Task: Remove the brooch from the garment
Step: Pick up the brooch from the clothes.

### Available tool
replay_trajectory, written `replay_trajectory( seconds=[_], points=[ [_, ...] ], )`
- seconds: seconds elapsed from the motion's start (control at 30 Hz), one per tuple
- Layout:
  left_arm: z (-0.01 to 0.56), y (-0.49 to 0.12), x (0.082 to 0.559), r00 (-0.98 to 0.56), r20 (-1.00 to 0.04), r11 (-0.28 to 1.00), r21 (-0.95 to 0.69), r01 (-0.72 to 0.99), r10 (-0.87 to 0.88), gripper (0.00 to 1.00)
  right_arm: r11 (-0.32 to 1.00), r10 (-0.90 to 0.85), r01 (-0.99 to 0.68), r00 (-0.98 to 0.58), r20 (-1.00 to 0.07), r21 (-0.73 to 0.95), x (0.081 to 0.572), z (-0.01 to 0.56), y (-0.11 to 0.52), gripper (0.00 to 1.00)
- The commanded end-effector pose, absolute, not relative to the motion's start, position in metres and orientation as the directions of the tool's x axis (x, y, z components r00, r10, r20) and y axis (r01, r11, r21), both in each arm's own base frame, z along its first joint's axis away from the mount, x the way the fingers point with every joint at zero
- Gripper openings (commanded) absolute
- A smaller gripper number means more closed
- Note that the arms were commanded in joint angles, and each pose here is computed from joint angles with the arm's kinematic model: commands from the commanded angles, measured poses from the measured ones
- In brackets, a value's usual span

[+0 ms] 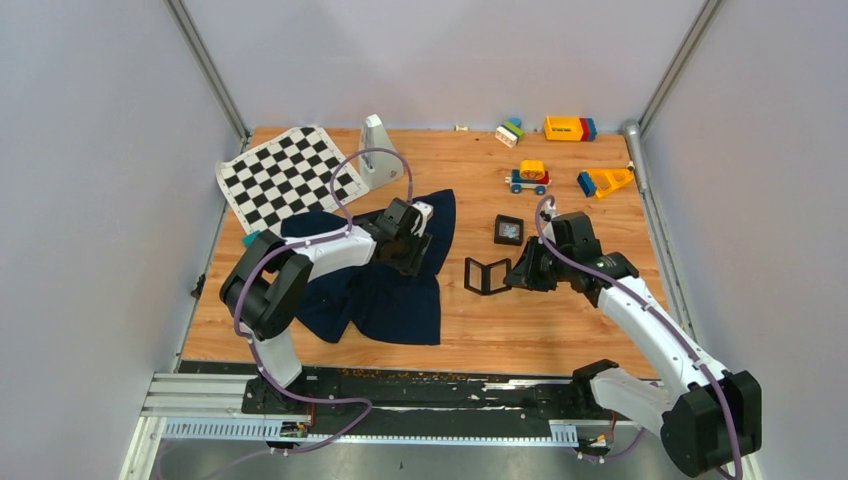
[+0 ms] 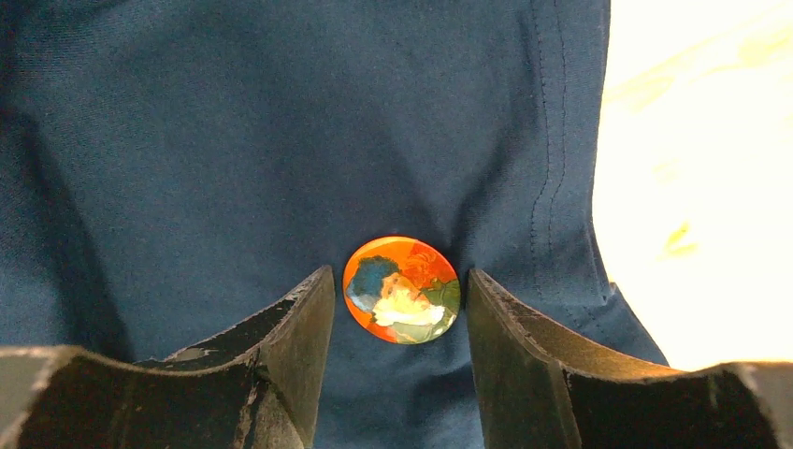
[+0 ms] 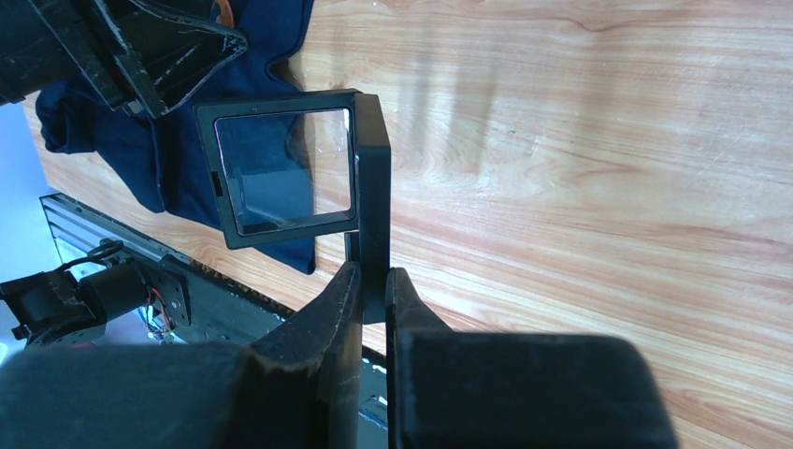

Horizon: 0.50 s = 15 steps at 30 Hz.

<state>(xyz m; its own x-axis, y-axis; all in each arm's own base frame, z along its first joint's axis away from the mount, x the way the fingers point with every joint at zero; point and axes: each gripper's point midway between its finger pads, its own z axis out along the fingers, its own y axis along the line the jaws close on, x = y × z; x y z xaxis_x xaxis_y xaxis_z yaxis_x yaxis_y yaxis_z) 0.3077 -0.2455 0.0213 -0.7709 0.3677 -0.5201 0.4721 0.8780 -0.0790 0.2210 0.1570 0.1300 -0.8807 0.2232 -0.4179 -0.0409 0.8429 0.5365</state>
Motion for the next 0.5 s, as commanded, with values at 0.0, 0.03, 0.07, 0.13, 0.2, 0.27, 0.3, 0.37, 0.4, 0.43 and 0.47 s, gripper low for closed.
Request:
replay_trajectory(
  seconds=[0.0,0.03,0.07,0.13,0.2,0.27,0.3,0.37,0.4,0.43,0.47],
  points=[
    [0.0015,-0.245,0.2863,-0.843,-0.418,0.872,-0.197,0.449,0.339,0.61,0.828,0.223,-0.064,-0.874,-0.432,0.557,0.2266,0.1414,0.1638,0.0],
    [-0.0001,-0.2432,0.2855,-0.848,-0.411,0.873,-0.205,0.442,0.334,0.58,0.827,0.222,-0.066,-0.874,-0.432,0.558,0.227,0.1421,0.1642,0.0],
    [-0.0008,-0.2424,0.2851,-0.855,-0.404,0.872,-0.223,0.436,0.324,0.57,0.828,0.221,-0.066,-0.874,-0.432,0.557,0.2272,0.1423,0.1641,0.0],
    [-0.0023,-0.2403,0.2853,-0.865,-0.397,0.873,-0.244,0.423,0.308,0.53,0.826,0.221,-0.069,-0.873,-0.435,0.559,0.228,0.1439,0.1646,0.0],
    [-0.0026,-0.2389,0.2855,-0.867,-0.396,0.873,-0.249,0.419,0.303,0.48,0.826,0.22,-0.07,-0.873,-0.434,0.559,0.2277,0.1436,0.165,0.0],
    [-0.0019,-0.2377,0.2857,-0.865,-0.399,0.875,-0.244,0.419,0.303,0.45,0.826,0.221,-0.069,-0.874,-0.434,0.559,0.2278,0.1436,0.1649,0.0],
    [-0.0011,-0.2369,0.2864,-0.863,-0.403,0.876,-0.239,0.42,0.304,0.43,0.826,0.22,-0.07,-0.874,-0.434,0.56,0.2279,0.1438,0.165,0.0],
    [0.0006,-0.2367,0.2872,-0.859,-0.41,0.874,-0.235,0.425,0.307,0.38,0.825,0.219,-0.07,-0.875,-0.432,0.56,0.2275,0.1433,0.1653,0.0],
    [0.0023,-0.2367,0.2878,-0.855,-0.417,0.872,-0.234,0.43,0.31,0.36,0.826,0.22,-0.068,-0.874,-0.432,0.559,0.2278,0.1432,0.1649,0.0],
    [0.0034,-0.2365,0.2885,-0.852,-0.421,0.871,-0.232,0.433,0.311,0.34,0.826,0.221,-0.068,-0.875,-0.432,0.56,0.2278,0.1433,0.165,0.0],
    [0.0073,-0.2375,0.2894,-0.844,-0.434,0.867,-0.23,0.441,0.314,0.33,0.826,0.221,-0.067,-0.875,-0.431,0.56,0.2276,0.1432,0.165,0.0]
  ],
)
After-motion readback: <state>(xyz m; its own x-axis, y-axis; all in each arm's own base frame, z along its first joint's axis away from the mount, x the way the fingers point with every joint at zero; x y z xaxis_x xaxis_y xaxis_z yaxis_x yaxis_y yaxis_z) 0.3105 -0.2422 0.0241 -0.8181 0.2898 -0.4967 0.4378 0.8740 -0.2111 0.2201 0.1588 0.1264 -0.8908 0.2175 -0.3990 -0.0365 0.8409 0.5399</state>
